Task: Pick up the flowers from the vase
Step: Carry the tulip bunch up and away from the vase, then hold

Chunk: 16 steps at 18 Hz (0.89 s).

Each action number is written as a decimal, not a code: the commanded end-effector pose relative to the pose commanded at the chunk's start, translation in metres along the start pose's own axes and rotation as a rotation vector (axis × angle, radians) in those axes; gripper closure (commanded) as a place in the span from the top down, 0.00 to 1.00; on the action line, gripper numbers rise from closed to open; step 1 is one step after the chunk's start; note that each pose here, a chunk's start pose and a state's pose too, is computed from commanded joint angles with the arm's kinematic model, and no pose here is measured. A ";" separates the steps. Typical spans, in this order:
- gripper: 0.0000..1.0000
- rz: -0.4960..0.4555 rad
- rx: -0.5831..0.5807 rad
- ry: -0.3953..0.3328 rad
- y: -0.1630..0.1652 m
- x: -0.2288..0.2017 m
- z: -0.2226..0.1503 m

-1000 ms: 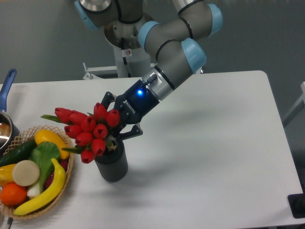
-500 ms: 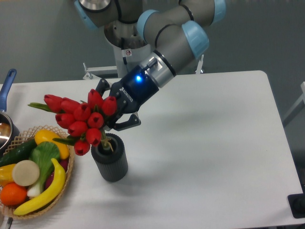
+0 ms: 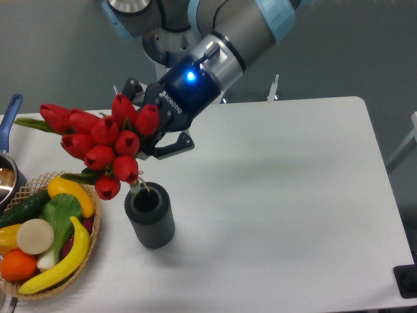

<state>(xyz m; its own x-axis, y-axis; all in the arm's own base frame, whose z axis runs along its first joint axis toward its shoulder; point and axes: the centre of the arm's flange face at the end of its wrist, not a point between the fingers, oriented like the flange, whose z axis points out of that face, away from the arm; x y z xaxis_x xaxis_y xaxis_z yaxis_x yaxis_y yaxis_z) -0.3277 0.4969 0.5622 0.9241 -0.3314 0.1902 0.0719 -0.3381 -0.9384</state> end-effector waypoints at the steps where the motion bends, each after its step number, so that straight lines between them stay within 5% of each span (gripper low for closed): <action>1: 0.40 0.016 -0.004 -0.018 -0.005 0.000 -0.005; 11: 0.39 0.062 -0.109 -0.331 0.018 -0.055 -0.111; 16: 0.39 0.085 -0.128 -0.417 0.048 -0.077 -0.164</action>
<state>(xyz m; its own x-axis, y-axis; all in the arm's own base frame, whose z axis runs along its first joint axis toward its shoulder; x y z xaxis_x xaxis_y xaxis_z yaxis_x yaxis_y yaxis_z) -0.4572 0.3617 0.5496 0.9990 0.0126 -0.0433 -0.0334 -0.4401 -0.8973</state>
